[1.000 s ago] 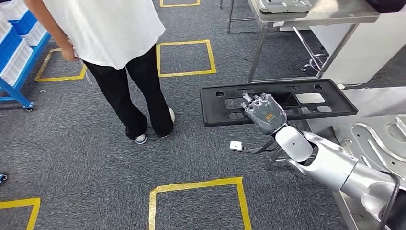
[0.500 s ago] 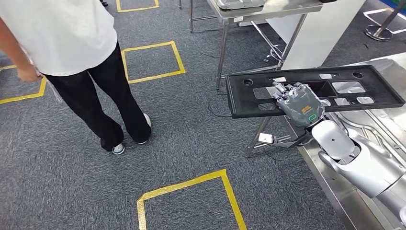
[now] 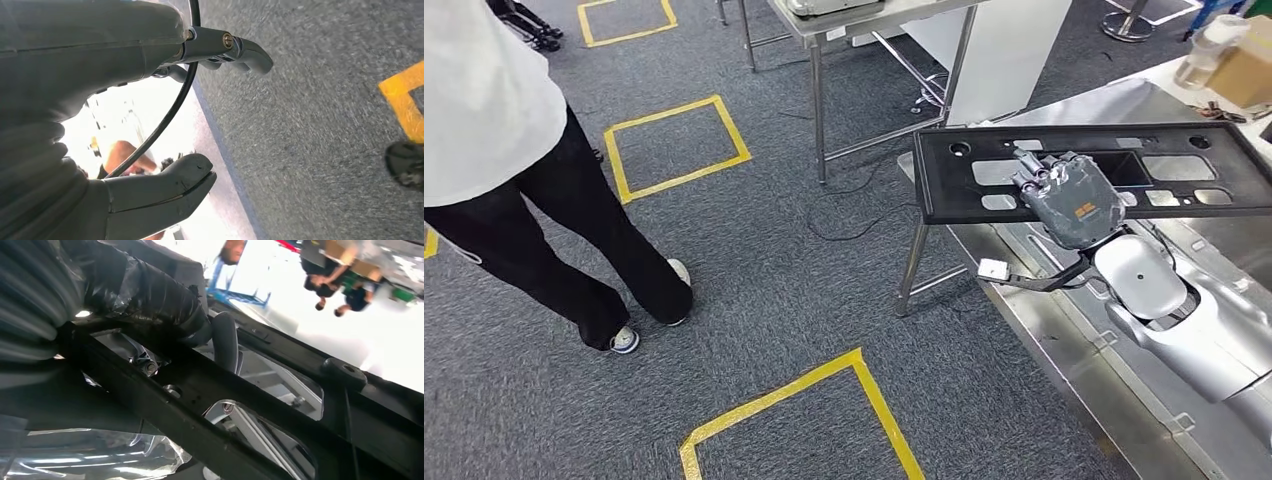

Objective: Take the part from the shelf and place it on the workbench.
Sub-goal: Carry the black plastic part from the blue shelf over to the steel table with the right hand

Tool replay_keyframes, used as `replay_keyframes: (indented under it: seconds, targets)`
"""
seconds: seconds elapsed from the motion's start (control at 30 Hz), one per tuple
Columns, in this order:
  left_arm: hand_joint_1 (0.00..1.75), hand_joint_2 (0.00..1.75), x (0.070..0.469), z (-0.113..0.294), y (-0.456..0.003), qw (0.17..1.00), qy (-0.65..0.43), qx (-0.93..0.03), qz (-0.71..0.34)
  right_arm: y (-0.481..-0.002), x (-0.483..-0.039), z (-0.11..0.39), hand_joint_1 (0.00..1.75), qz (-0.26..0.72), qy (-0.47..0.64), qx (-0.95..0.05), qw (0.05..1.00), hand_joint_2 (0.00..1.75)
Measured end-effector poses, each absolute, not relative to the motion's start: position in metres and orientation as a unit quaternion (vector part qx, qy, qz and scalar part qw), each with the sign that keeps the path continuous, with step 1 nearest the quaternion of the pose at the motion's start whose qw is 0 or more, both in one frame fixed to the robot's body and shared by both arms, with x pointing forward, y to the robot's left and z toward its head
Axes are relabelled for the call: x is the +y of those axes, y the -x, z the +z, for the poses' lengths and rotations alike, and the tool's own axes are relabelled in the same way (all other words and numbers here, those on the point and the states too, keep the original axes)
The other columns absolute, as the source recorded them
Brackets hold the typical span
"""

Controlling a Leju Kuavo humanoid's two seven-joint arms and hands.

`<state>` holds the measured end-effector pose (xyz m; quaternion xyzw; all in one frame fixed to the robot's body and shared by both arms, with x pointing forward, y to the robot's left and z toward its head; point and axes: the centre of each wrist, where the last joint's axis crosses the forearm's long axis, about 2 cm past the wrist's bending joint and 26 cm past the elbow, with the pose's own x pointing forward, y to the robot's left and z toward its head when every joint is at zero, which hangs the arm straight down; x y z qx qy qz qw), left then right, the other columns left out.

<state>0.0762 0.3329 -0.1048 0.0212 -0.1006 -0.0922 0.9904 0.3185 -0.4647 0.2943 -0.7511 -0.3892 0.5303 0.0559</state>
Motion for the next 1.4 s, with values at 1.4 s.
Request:
replay_keyframes:
  seconds: [1.4]
  targets:
    - [0.00,1.75,0.341,-0.106,-0.064,0.993,-0.025,-0.092,-0.070,-0.358,-0.465,0.205,1.75,0.565,0.704,-0.328,0.277,1.75]
